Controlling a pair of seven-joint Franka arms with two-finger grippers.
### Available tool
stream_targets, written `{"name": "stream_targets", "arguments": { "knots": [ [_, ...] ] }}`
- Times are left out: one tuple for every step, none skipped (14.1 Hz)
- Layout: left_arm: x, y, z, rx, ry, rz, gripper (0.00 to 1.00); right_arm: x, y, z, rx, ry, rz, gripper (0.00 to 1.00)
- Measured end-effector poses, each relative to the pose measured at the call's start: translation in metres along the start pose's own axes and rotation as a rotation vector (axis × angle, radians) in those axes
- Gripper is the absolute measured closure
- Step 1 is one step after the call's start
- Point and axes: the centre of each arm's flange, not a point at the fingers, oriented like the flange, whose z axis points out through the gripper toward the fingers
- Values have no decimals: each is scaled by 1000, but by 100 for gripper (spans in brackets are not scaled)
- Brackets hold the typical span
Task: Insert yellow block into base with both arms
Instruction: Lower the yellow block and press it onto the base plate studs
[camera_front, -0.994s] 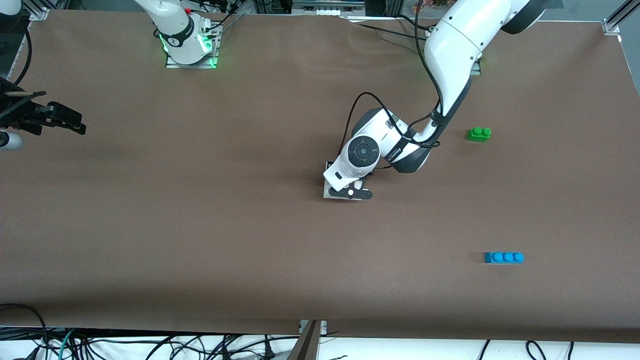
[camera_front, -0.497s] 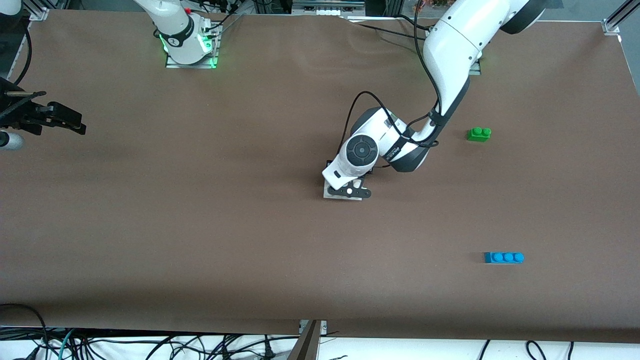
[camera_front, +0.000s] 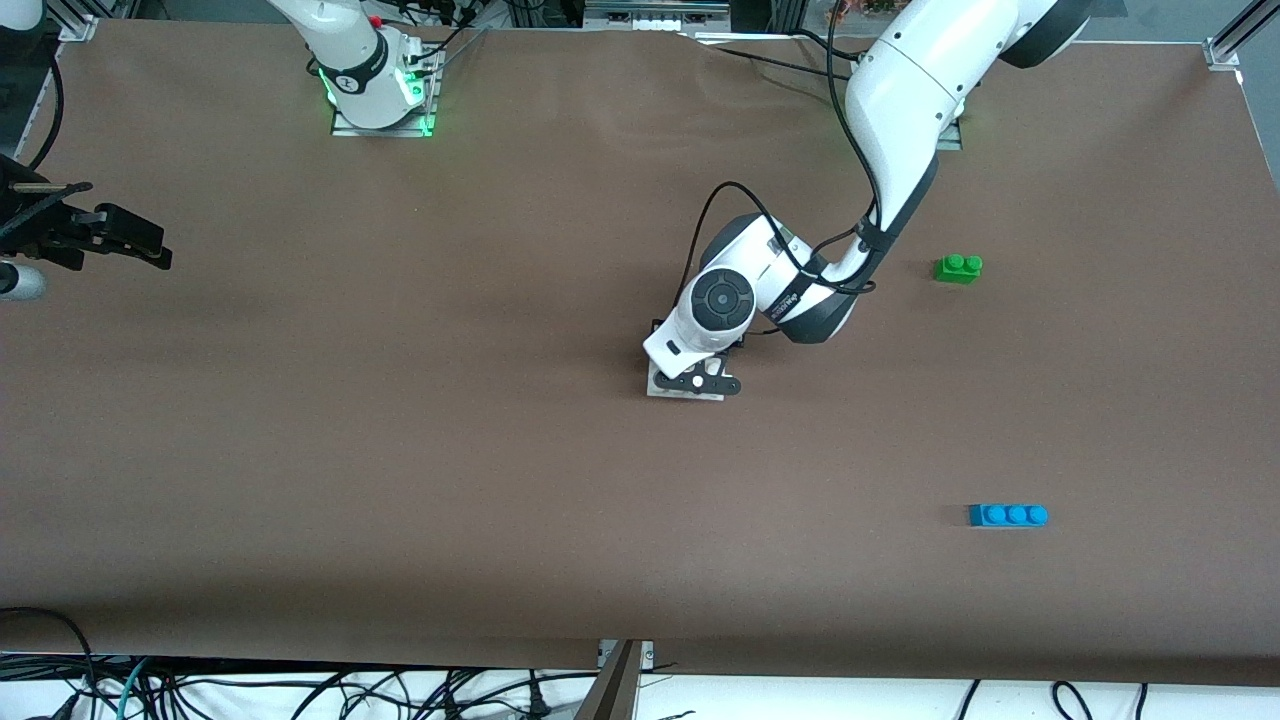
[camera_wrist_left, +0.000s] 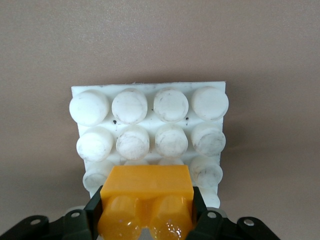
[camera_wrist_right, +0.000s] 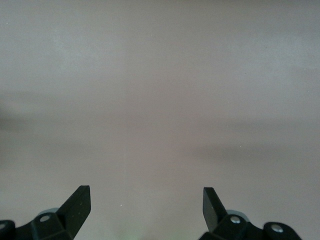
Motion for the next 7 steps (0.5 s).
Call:
{"name": "stream_targets", "arguments": {
  "knots": [
    [0,0,2,-2,2,-1,32,0,0,0,0,0,0,0],
    [0,1,4,-5,2,-2,32,0,0,0,0,0,0,0],
    [0,1,6,-4,1,-5,32,0,0,0,0,0,0,0],
    [1,1,9,-3,-3,-7,32,0,0,0,0,0,0,0],
    [1,0,10,-2,-5,-8,25,0,0,0,0,0,0,0],
    [1,0,11,-2,-6,-9,17,0,0,0,0,0,0,0],
    [1,-1,11,-1,-6,-11,7,0,0,0,0,0,0,0]
  ]
}}
